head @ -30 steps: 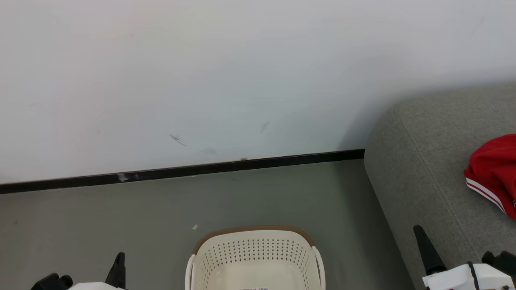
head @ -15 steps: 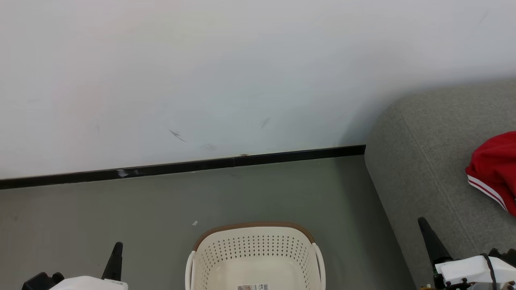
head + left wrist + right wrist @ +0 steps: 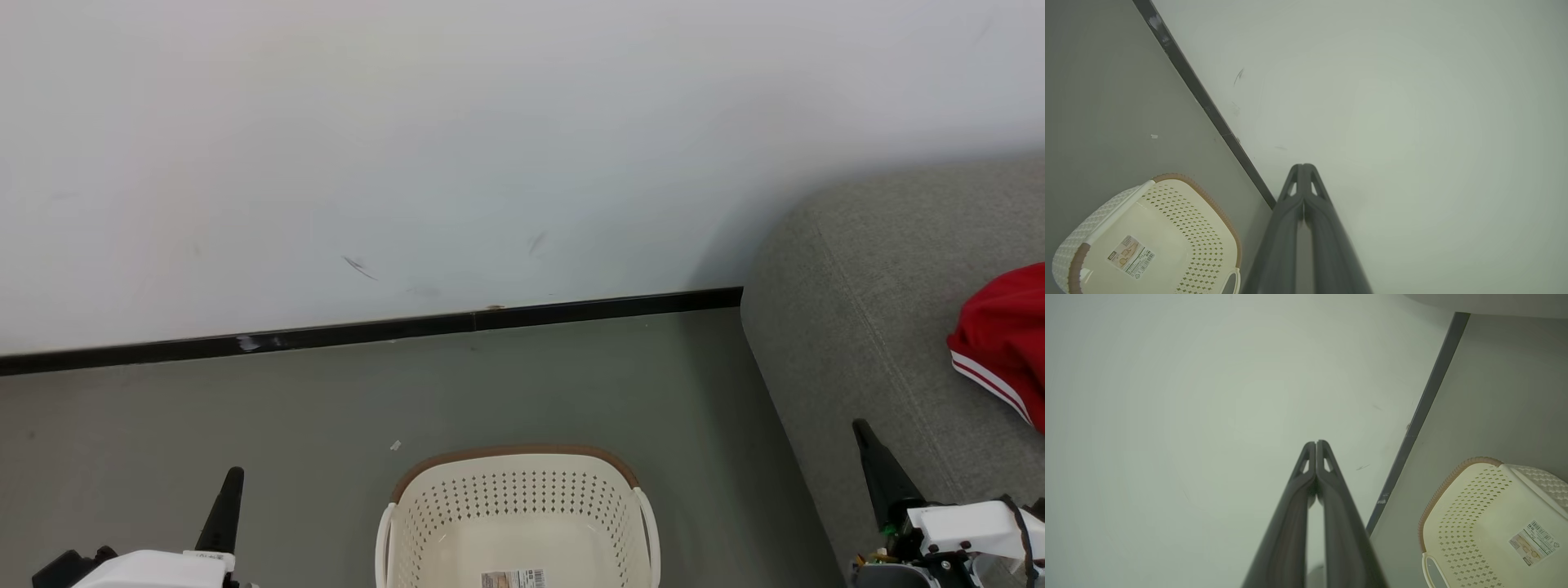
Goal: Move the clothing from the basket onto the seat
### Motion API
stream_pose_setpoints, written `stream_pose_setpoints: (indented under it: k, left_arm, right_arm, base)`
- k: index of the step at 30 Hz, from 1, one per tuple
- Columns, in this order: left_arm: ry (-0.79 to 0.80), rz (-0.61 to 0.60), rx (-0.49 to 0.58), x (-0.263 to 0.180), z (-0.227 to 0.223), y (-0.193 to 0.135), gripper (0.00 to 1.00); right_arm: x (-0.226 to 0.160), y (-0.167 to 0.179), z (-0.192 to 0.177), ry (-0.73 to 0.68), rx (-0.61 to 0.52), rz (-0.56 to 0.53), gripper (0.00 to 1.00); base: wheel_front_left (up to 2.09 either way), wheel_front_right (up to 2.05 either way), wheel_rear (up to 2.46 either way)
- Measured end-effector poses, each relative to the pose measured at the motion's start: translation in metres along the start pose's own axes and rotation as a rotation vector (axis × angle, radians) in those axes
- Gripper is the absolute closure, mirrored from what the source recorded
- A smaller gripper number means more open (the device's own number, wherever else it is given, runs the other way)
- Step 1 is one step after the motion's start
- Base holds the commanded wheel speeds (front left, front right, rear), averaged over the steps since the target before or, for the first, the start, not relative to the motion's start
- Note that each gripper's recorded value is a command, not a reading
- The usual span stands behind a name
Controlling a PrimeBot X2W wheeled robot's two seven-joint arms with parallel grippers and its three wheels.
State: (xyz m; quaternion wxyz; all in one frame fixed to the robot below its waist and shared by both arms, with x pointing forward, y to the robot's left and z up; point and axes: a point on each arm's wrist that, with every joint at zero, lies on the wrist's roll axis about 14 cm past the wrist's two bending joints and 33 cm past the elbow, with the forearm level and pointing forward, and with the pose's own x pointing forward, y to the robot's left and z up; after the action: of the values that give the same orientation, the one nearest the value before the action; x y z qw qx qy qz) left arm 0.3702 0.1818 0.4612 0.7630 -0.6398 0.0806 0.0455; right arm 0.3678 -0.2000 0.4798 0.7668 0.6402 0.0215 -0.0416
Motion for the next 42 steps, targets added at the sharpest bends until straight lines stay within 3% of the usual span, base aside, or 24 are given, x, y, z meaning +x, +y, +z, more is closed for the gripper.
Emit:
stream_pose_setpoints:
  k: [14,42]
  left_arm:
    - [-0.013,-0.081,-0.18,0.003,0.009,-0.014,1.0]
    - [-0.013,-0.095,-0.18,0.004,0.009,-0.018,1.0]
  right_arm:
    - [0.007,0.003,0.003,0.008,0.193,0.008,1.0]
    - [0.007,0.002,0.004,0.004,0.194,0.006,1.0]
  base:
    - [0.0,0.0,0.0]
    - [0.0,0.0,0.0]
